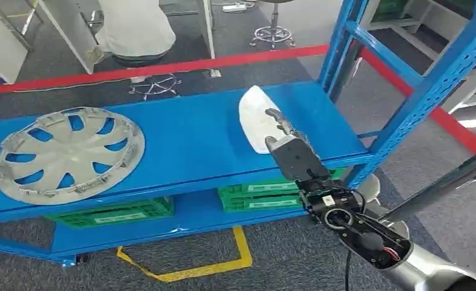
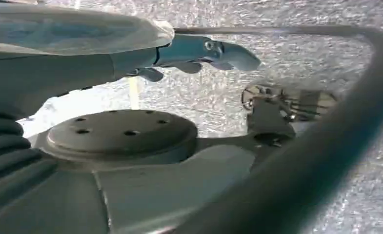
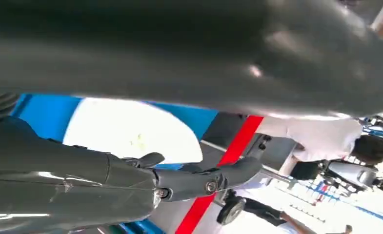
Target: Take the parts from the cabinet and place them on the table.
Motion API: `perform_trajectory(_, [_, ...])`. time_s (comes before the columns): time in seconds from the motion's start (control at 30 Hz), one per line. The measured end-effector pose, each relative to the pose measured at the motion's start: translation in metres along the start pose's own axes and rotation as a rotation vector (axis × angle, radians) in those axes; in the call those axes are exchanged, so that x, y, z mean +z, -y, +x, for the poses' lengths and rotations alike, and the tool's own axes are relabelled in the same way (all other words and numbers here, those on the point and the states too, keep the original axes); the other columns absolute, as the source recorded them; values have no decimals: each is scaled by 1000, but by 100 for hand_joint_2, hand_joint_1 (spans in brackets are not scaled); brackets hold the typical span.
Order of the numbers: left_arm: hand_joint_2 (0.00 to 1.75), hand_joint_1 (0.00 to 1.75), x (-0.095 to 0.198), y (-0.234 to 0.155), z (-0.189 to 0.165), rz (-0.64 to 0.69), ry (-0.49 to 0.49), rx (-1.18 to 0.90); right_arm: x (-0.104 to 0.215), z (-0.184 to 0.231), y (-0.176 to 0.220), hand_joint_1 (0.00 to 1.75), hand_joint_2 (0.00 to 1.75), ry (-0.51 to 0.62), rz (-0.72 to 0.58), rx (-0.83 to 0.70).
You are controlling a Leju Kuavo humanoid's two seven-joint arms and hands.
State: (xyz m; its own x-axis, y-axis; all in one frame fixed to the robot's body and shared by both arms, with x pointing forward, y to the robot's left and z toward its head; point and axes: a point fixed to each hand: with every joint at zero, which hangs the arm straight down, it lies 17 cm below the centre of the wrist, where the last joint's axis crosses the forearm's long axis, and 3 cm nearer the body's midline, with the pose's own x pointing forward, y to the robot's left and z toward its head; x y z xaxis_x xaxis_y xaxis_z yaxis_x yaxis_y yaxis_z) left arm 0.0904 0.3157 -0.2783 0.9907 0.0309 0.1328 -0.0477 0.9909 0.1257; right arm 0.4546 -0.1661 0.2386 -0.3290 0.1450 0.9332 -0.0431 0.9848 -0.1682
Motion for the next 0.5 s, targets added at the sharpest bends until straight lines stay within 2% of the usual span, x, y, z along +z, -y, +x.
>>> perform_trajectory(0.5, [0,0,-1,-6,-3,42,-14,9,-2,1,-6,0,0,6,19,8])
